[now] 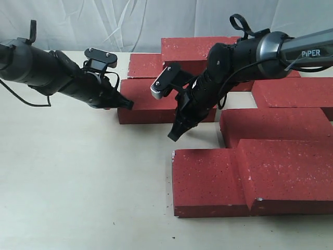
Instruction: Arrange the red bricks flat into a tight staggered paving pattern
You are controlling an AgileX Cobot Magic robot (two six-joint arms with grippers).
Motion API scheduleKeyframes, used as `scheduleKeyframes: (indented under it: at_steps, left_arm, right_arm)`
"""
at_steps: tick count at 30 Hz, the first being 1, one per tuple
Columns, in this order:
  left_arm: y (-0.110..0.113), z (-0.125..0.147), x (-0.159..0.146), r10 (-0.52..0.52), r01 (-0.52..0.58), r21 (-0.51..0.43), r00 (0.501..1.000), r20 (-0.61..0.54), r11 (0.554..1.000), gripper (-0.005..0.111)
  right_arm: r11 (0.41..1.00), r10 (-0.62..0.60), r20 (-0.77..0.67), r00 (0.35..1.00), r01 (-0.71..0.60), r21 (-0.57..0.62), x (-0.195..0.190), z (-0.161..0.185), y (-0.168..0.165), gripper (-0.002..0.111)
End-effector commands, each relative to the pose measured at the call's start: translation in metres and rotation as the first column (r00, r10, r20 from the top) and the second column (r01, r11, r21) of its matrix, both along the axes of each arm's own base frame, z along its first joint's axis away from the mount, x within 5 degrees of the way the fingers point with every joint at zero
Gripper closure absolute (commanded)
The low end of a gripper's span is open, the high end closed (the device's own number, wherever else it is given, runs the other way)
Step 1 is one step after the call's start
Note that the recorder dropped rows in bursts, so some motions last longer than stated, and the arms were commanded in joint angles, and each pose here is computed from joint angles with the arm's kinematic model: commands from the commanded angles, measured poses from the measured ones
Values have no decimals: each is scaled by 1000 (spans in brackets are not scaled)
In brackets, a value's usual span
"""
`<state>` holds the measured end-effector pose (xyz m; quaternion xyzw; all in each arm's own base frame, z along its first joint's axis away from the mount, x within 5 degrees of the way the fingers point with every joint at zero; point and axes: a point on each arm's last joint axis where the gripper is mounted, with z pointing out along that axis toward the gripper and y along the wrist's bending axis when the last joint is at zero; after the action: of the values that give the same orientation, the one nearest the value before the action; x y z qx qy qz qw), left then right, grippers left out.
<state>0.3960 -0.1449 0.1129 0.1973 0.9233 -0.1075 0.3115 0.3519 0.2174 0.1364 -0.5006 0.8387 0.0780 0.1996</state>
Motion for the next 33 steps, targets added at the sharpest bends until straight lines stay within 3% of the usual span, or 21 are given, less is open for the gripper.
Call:
scheduleKeyframes:
  at_steps: [1, 15, 28, 33]
  left_arm:
    - [-12, 4, -1, -17, 17, -11, 1000, 15, 1000, 107]
    - [-24, -19, 4, -30, 30, 20, 1000, 10, 999, 107]
    - [-40, -13, 2, -90, 90, -15, 996, -15, 996, 107]
    - [-38, -12, 7, -56, 56, 5, 998, 35, 998, 107]
  right_arm:
    - [1000, 1, 9, 1000, -1, -5, 2, 0, -2, 109]
    - [1000, 2, 4, 1000, -2, -6, 1, 0, -2, 109]
    - [1000, 25, 4, 1000, -25, -13, -4, 18, -5, 109]
    - [1000, 3, 0, 1000, -3, -1, -4, 20, -5, 109]
